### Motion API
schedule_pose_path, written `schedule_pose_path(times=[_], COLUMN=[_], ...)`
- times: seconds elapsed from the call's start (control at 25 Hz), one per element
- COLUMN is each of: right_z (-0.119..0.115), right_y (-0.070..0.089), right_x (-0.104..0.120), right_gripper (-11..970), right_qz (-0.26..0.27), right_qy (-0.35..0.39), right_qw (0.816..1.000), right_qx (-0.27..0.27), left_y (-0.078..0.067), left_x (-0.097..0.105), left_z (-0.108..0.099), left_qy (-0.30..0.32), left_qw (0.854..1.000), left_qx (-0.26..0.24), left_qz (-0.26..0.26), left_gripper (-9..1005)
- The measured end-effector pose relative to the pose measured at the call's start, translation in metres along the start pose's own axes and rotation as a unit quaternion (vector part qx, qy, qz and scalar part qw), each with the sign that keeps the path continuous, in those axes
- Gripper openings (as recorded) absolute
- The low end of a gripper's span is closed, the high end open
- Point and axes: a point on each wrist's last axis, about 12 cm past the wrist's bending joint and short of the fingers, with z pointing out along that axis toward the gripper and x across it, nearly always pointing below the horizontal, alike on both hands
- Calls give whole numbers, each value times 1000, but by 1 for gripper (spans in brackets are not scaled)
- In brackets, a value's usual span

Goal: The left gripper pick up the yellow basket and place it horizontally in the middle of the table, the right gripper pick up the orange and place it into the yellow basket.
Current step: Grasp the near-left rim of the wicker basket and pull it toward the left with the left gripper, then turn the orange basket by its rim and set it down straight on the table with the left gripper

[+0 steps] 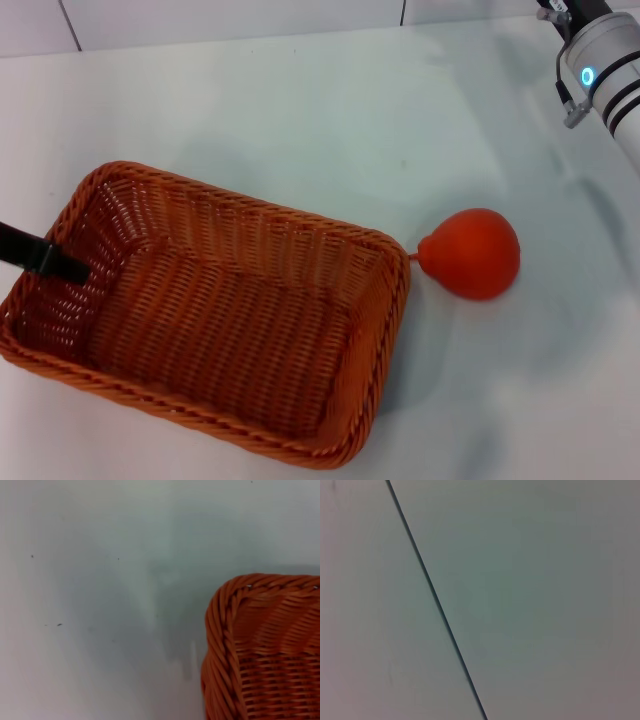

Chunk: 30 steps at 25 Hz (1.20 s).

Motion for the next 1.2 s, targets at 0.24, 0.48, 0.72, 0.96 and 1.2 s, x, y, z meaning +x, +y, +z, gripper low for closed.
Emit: schedule_pose_path(times=[0.24, 0.48, 0.72, 0.96, 1.2], right_z=[0, 0, 1, 5, 7], right_y=[1, 2, 2, -2, -3], right_x=[0, 1, 3, 4, 4], right_gripper=[735, 734, 734, 733, 735], right_qz=[-1, -1, -2, -3, -3], right_qy=[0, 0, 2, 1, -2], right_qw=[1000, 1000, 1000, 1000, 1000], right_qx=[-1, -2, -2, 0, 1], left_y=[0, 8, 25, 30, 34], left_x=[2, 18, 43, 61, 69], left_z=[-1, -16, -33, -35, -18], left_qy=[-7, -76, -160, -196, -210], left_qw=[1000, 993, 967, 940, 921], left_qx=[7, 63, 132, 180, 191], left_qz=[-7, -59, -147, -213, -266], left_gripper=[309, 185, 163, 163, 164])
